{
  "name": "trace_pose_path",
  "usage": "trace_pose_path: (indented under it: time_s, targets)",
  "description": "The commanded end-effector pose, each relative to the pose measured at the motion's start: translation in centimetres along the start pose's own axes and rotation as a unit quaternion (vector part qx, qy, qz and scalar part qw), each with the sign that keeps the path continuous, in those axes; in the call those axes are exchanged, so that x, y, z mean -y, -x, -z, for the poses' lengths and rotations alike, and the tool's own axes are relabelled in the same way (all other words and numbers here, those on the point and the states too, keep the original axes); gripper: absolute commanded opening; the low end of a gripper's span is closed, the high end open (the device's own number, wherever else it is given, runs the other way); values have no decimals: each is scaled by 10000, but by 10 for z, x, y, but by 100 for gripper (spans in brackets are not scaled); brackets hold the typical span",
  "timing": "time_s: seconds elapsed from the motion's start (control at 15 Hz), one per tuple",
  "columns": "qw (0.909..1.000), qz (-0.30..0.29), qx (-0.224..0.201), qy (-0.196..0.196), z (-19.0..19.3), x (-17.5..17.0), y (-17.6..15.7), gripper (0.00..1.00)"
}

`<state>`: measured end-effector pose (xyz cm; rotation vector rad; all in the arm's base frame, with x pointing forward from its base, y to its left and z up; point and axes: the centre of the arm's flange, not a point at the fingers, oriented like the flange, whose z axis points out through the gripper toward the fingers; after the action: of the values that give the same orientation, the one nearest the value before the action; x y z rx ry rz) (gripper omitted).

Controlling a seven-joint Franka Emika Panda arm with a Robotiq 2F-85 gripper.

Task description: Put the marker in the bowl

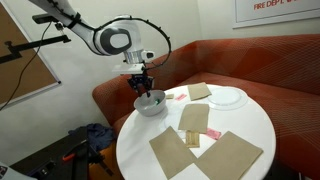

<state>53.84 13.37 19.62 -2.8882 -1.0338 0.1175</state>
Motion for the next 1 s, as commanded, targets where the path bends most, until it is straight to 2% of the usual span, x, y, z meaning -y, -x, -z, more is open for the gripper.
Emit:
trace_pose_path:
  time_s: [0.0,0.13,0.2,0.93]
  targets:
    - [10000,27,-63,-6,7,-6,-2,81]
    - [10000,-24,-79,15,14,-7,-1,96]
    - [9999,-52,-121,16,19,-7,1,100]
    - [9979,-24,-551,326,89,-5,12,100]
